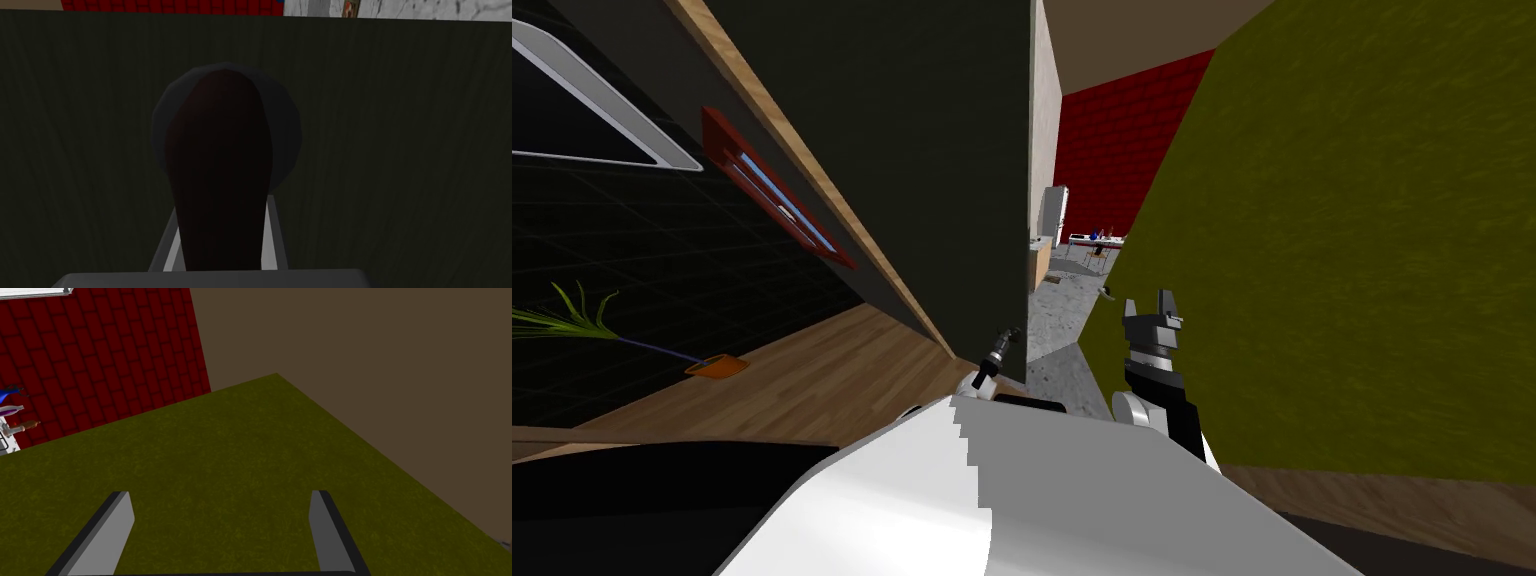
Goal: Push the door open
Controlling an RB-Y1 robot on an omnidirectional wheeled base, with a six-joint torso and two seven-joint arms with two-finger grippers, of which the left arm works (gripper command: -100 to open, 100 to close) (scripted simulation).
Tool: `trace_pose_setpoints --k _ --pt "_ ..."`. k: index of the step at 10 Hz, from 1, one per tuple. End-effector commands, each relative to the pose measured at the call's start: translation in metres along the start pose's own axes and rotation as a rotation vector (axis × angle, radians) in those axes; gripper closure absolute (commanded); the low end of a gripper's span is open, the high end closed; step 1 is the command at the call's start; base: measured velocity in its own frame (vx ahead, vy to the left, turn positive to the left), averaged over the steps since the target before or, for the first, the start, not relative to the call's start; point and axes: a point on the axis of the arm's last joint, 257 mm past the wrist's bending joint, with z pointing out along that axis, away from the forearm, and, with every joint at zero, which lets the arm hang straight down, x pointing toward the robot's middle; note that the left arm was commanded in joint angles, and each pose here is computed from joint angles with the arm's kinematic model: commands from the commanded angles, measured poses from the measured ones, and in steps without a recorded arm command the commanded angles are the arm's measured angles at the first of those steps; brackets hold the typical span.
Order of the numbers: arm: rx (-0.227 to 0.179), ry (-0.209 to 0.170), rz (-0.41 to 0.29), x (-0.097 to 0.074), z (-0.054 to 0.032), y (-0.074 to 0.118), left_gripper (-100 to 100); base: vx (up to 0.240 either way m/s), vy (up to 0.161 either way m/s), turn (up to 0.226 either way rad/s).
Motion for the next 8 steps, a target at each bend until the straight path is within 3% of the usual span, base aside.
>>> trace_pose_setpoints --k 1,3,4,5,8 --pt "0.016 -0.025 0.011 -0.014 0.0041 -0.008 100 0.188 -0.087 0.060" --pt "0.016 -0.025 0.011 -0.014 0.0041 -0.008 100 0.104 -0.033 0.001" --pt "0.016 -0.055 0.019 -0.027 0.0035 -0.008 100 0.129 -0.037 0.098" --pt "0.016 -0.055 0.019 -0.027 0.0035 -0.008 100 0.141 -0.069 0.040" --pt "0.017 -0.106 0.029 -0.048 0.0021 -0.010 100 0.160 -0.093 0.076"
